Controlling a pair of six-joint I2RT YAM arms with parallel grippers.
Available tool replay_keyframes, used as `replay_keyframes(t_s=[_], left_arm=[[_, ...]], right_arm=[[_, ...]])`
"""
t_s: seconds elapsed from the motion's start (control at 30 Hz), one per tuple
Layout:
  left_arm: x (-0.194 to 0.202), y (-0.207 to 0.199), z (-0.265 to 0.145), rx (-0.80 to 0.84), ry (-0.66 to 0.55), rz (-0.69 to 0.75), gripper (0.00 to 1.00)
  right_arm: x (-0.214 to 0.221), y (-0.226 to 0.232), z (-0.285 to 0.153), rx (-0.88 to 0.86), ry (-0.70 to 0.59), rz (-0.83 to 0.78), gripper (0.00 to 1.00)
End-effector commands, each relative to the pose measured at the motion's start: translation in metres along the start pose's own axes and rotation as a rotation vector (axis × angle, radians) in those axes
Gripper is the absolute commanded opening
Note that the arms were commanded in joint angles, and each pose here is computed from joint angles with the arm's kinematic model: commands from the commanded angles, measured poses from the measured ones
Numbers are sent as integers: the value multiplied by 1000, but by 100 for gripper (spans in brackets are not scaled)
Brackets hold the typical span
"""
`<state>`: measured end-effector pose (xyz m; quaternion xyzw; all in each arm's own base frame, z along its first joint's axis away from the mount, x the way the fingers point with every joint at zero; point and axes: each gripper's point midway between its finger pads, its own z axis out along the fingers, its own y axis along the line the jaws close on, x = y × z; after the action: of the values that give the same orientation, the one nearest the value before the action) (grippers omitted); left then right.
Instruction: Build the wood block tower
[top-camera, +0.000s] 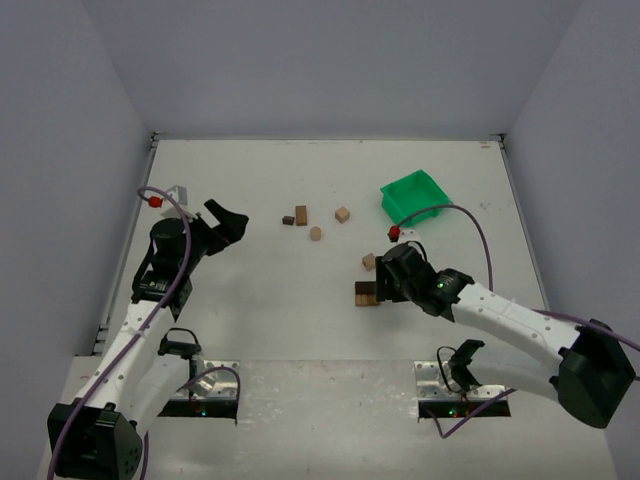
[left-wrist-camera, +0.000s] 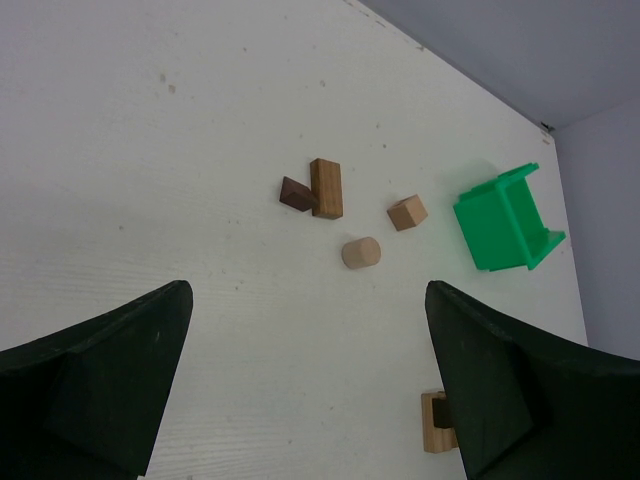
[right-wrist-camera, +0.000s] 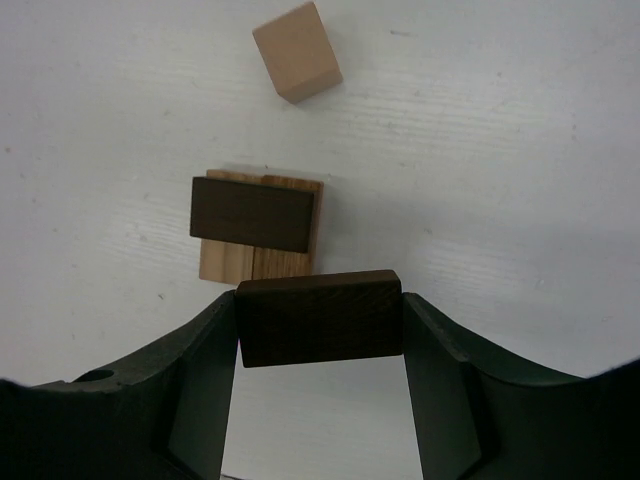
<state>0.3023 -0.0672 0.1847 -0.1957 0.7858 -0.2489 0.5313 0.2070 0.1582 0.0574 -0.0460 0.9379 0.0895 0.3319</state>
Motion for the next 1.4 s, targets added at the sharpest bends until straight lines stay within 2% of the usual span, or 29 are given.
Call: replay_keyframes(t_s=[0.0, 0.3, 0.77, 1.37], left_arm=[[-9, -9, -4, 31, -34, 10, 100], [-8, -10, -6, 40, -29, 9, 100], [-8, -10, -6, 43, -31, 9, 100], [-8, -12, -6, 53, -31, 13, 100]], right_arm=[[11, 10, 2, -14, 19, 57, 30], [25, 23, 19, -6, 77, 17, 33], [24, 45, 28, -67, 96, 1, 38], [18, 39, 29, 85, 21, 57, 41]])
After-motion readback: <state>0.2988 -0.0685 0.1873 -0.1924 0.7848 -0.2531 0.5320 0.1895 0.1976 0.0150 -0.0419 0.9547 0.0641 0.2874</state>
